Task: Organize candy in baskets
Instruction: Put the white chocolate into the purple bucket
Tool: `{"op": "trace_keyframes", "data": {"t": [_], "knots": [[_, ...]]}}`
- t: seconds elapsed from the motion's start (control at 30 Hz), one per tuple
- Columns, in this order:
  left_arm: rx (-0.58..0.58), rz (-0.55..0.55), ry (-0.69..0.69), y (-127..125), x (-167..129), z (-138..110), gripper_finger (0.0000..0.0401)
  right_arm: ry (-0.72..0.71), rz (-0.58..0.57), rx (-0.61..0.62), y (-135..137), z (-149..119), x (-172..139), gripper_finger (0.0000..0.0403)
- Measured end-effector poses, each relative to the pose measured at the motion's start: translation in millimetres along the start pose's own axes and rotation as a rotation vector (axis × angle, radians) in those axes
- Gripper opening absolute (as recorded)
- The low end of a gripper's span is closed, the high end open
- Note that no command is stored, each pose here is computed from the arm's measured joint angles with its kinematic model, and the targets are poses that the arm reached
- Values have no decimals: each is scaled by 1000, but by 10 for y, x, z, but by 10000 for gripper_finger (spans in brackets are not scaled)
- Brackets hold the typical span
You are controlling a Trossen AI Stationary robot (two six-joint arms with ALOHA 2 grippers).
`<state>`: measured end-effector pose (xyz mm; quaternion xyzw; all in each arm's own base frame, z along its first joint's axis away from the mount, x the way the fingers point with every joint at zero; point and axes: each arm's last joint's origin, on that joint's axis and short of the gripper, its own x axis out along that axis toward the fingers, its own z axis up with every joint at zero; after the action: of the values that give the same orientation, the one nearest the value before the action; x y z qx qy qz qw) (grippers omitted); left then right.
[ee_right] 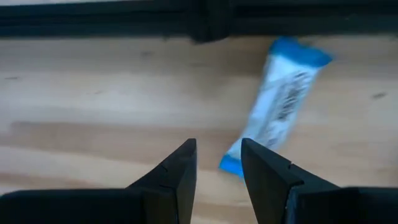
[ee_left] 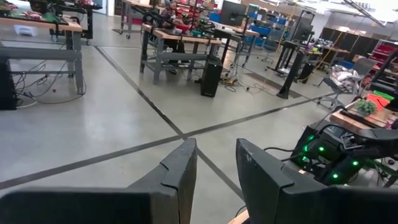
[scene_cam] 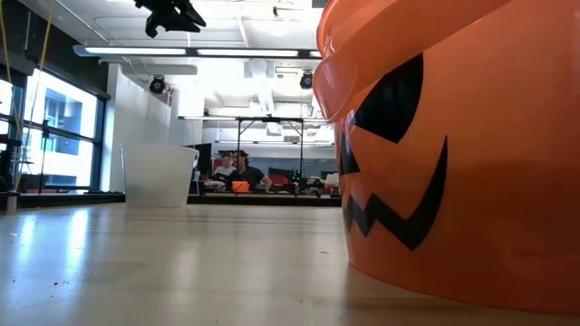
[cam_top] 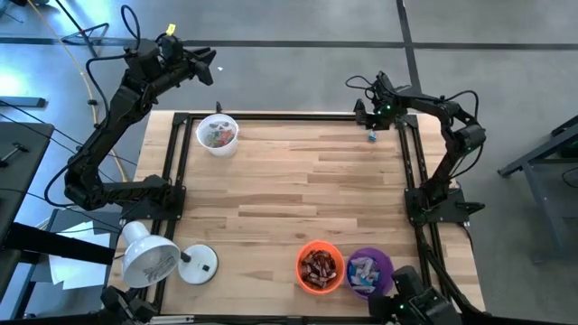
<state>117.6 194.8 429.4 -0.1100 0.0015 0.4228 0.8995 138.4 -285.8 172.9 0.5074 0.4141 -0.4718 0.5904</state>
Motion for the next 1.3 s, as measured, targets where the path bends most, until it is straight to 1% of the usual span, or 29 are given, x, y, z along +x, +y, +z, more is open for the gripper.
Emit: {"op": "trace_keyframes", "data": {"t": [0.1, 0.2, 0.27, 0.37, 0.47, 0.53, 0.7, 0.8, 0.87, 1.03, 1.1, 1.2, 1.3], "knots": [[0, 0, 0, 0, 0, 0, 99, 35, 73, 11, 39, -20, -1, 119], [0, 0, 0, 0, 0, 0, 99, 75, 136, -25, 105, -69, -24, 119], [0, 0, 1, 0, 0, -1, 99, 106, 145, -58, 148, -120, -27, 119], [0, 1, 3, 1, 0, -3, 99, 107, 88, -119, 202, -175, -18, 119], [0, 1, 3, 1, 0, -3, 99, 48, -45, -152, 219, -186, -9, 119], [0, 1, 3, 1, 0, -3, 99, 21, -96, -150, 212, -179, -8, 119], [0, 1, 3, 1, 0, -3, 99, -7, -148, -149, 199, -169, -11, 119], [0, 1, 3, 1, 0, -3, 99, -30, -209, -109, 180, -160, 8, 119], [0, 1, 3, 1, 0, -3, 99, -11, -239, -98, 159, -160, 65, 119], [-1, 1, 3, 1, 0, -3, 99, 65, -268, -97, 132, -156, 314, 119], [0, 1, 3, 1, 0, -3, 99, 70, -266, -64, 146, -137, 382, 119], [0, 1, 4, 1, 0, -4, 99, 29, -224, -45, 204, -103, 435, 119], [0, 1, 3, 1, 0, -3, 99, 9, -227, -21, 226, -102, 443, 119]]}}
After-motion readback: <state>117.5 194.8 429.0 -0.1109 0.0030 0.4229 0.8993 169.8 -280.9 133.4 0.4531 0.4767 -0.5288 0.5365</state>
